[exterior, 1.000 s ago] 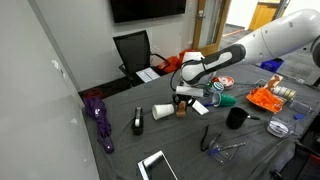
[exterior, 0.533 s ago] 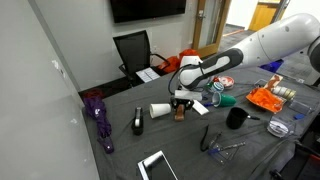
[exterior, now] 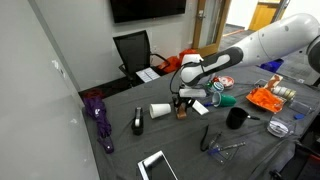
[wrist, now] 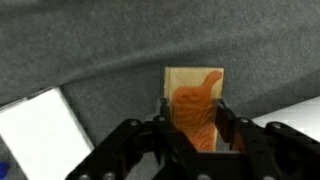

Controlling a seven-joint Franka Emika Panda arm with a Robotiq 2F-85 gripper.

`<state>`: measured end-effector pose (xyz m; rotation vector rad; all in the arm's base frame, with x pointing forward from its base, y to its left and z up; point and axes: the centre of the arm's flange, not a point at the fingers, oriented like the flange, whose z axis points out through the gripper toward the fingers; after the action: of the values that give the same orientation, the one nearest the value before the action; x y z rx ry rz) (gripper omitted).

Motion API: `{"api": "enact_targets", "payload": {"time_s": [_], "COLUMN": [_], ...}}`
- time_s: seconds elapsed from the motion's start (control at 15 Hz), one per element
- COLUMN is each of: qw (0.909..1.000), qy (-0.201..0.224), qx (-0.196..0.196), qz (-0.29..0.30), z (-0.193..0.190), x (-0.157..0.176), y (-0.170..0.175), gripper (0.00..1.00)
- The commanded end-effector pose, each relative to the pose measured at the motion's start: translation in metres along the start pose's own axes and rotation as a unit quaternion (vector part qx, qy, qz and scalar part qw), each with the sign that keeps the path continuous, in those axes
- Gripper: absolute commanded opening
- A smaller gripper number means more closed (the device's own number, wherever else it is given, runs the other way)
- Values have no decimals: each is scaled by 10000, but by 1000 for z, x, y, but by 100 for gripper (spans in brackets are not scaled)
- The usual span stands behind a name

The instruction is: Pick up the brown rectangular brick from the table, push over the white paper cup, put the brown rectangular brick in the first empty compartment of clear storage container on the right

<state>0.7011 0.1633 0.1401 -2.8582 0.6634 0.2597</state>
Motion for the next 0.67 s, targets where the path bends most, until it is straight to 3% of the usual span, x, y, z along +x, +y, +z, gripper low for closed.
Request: {"api": "enact_targets", "payload": {"time_s": [0.0, 0.4, 0.6], "qw": [9987, 9974, 9972], "qy": [-216, -377, -747], "qx": [119, 126, 66], "qz": [-452, -609, -58], "z": [-71, -188, -246], "x": [2, 25, 23], "y": [61, 162, 213], "gripper": [22, 22, 22]}}
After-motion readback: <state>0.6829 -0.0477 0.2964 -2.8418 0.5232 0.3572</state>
